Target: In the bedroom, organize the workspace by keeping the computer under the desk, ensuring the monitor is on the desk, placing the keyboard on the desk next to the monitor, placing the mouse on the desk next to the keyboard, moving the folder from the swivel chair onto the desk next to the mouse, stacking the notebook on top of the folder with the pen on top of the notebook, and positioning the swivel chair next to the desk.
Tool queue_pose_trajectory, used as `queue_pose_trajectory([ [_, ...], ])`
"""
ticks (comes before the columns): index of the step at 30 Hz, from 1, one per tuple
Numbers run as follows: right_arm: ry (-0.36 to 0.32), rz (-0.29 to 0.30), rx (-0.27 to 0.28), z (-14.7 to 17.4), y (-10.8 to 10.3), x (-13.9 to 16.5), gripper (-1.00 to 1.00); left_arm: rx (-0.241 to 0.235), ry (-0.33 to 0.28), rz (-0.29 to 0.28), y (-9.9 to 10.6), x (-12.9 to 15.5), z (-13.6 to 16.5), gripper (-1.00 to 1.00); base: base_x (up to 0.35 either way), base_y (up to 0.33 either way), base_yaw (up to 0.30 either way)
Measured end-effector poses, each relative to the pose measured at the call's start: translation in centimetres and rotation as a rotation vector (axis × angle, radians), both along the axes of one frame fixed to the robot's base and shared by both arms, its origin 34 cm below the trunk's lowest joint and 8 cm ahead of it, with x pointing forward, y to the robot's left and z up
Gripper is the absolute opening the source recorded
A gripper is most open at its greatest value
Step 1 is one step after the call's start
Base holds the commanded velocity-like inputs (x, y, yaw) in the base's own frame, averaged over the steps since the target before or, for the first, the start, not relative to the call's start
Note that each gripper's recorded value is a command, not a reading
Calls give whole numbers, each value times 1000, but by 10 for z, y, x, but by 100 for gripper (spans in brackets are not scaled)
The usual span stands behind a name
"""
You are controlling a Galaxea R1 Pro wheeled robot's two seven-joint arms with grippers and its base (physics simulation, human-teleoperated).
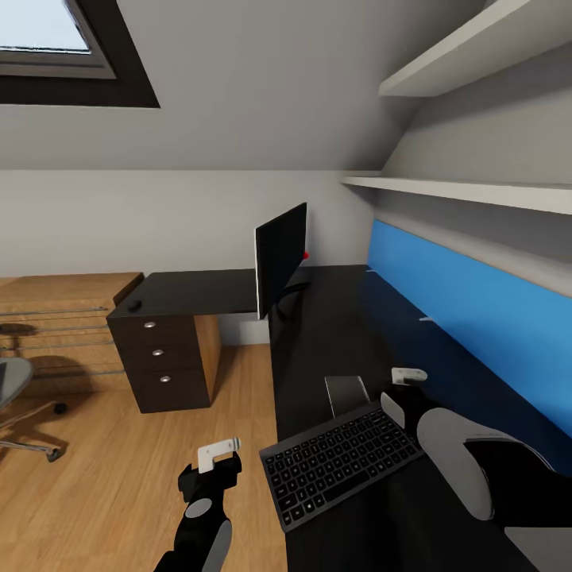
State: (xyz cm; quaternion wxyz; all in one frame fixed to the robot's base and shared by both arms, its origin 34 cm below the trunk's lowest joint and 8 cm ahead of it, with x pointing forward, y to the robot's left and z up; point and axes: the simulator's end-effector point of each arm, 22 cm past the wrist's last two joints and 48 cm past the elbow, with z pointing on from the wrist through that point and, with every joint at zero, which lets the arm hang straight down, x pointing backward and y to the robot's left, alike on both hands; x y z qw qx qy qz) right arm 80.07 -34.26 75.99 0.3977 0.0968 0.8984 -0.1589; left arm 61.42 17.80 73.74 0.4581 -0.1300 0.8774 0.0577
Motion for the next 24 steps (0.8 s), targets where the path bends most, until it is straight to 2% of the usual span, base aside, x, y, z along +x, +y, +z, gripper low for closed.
queue_pose_trajectory([
  [16, -1, 9, 4, 0, 2, 1, 100, 1, 0, 2, 0, 0, 0, 100, 0, 0, 0],
  [24, -2, 9, 4, -14, 2, 0, 100, 0, 0, 3, -1, -1, -13, 100, 0, 0, 0],
])
